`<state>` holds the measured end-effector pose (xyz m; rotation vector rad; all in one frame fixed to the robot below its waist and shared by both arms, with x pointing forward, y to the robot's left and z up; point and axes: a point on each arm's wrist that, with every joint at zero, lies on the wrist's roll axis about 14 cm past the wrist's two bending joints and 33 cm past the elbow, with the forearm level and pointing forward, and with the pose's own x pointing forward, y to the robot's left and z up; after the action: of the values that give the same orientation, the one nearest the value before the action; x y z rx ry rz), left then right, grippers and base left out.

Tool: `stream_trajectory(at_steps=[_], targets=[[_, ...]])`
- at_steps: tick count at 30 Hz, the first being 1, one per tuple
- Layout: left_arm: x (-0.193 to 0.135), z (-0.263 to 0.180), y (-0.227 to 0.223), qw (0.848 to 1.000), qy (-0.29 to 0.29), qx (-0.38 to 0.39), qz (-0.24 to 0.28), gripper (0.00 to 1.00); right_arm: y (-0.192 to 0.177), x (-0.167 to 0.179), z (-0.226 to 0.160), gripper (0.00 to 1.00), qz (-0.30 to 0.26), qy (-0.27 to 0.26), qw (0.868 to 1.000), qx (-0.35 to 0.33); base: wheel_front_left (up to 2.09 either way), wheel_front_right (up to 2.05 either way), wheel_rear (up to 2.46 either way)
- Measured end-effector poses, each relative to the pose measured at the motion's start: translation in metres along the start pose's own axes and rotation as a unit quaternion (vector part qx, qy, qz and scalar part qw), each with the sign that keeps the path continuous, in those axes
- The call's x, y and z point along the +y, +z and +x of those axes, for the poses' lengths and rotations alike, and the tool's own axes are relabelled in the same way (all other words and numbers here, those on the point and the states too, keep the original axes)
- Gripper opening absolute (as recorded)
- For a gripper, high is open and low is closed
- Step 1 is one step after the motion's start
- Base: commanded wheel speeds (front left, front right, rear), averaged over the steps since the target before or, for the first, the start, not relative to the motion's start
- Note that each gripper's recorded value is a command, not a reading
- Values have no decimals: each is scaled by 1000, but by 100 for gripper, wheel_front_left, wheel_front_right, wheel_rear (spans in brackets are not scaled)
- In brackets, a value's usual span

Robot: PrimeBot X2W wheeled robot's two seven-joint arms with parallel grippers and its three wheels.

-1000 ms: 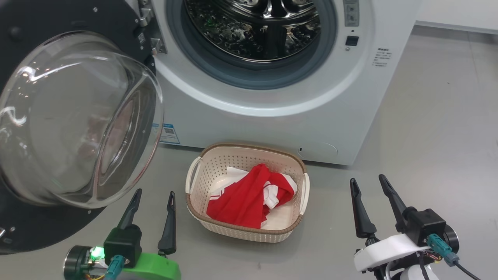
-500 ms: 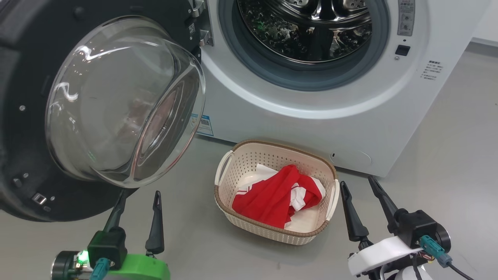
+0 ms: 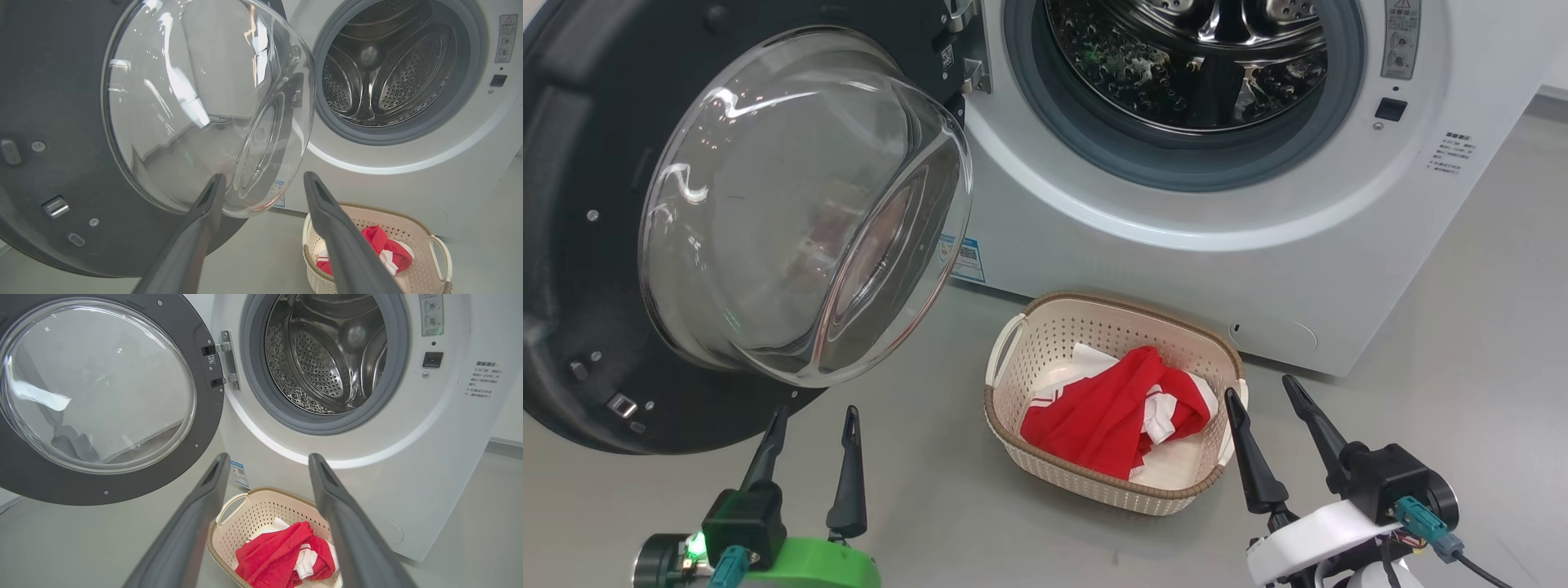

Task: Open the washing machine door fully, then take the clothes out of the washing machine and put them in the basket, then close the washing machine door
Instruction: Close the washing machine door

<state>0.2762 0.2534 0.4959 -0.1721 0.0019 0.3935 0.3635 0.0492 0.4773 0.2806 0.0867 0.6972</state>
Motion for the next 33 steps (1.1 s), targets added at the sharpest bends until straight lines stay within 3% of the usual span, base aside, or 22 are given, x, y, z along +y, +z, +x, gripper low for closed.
stream_trajectory(at_steps=[1, 2, 3, 5, 16, 18, 21, 26, 33], targets=[[0, 0, 0, 1000, 0, 0, -1, 94, 0, 0, 0, 100, 0, 0, 1000, 0, 0, 0, 0], [0, 0, 0, 1000, 1, 0, -1, 77, 0, 0, 0, 100, 0, 1, 1000, 1, 0, 0, 0], [1, -1, 0, 1000, 1, -1, -1, 42, -1, 1, 0, 100, 0, 1, 1000, 1, 0, 0, 0], [1, -1, 0, 1000, 1, -2, -1, 0, -1, 1, 0, 100, -1, 2, 1000, 1, 0, 0, 0], [-8, -3, -3, 1000, -11, 3, -19, 0, 0, 4, -1, 100, -2, 6, 1000, 1, 0, 0, 0], [-11, -3, 0, 999, -13, 0, -44, 0, 0, 4, -1, 100, -3, 7, 1000, 1, 0, 0, 0], [-18, -2, 11, 992, -19, -14, -124, 0, 0, 4, -2, 100, -4, 7, 1000, 1, 0, 0, 0], [-31, -1, 37, 954, -49, -41, -292, 0, 1, 4, -3, 100, -5, 6, 1000, 0, 0, 0, 0], [-38, -6, 80, 868, -88, -86, -480, 0, -1, 4, -4, 100, -1, 5, 1000, 3, 0, 0, 0]])
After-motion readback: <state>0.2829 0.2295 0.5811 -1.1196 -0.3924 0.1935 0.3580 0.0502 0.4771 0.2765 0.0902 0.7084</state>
